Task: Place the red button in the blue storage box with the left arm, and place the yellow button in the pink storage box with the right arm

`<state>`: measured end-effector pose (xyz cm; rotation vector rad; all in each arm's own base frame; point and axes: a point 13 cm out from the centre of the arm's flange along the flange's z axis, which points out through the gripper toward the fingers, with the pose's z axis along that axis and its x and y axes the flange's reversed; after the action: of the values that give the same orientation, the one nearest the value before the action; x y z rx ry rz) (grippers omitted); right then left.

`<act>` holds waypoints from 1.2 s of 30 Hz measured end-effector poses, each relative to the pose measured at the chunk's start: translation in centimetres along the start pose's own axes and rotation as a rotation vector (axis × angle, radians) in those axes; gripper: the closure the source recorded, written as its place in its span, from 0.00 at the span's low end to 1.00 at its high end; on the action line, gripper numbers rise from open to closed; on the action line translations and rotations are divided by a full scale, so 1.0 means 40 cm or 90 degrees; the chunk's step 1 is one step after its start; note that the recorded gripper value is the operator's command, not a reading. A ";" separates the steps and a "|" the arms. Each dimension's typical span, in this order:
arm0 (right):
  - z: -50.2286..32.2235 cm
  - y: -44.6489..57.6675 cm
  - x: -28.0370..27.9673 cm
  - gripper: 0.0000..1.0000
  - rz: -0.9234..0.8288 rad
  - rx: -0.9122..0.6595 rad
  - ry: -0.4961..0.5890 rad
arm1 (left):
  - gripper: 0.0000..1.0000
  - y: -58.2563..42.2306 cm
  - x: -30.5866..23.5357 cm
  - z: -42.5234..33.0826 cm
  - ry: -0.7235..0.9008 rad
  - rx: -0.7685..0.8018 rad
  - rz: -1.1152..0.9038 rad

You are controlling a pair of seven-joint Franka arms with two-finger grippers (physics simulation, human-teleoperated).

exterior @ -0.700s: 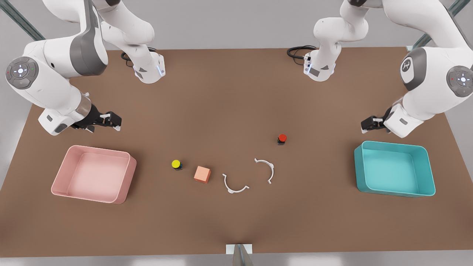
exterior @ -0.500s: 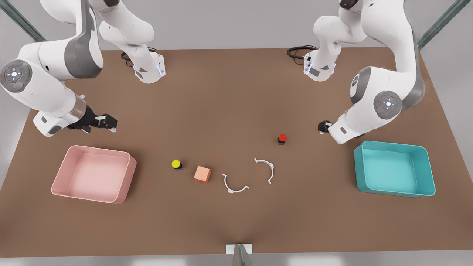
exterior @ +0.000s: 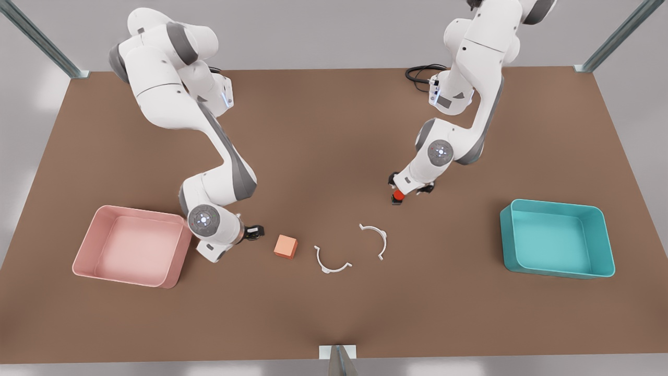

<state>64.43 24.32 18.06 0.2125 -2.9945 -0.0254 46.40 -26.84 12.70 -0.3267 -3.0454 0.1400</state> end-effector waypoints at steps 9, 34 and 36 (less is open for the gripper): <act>0.180 -0.041 0.063 0.00 0.044 -0.003 -0.009 | 0.00 -0.034 -0.024 0.095 -0.033 0.005 -0.051; 0.339 -0.055 0.086 0.34 0.098 -0.035 -0.075 | 0.55 0.585 -0.107 -0.337 -0.108 0.032 -0.331; 0.338 -0.053 0.085 0.43 0.099 -0.035 -0.077 | 0.55 0.729 -0.049 -0.343 -0.084 0.032 -0.358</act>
<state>59.52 21.82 5.09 -0.0304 -3.1161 -0.1087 55.53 2.24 23.32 0.5601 -3.1107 0.2046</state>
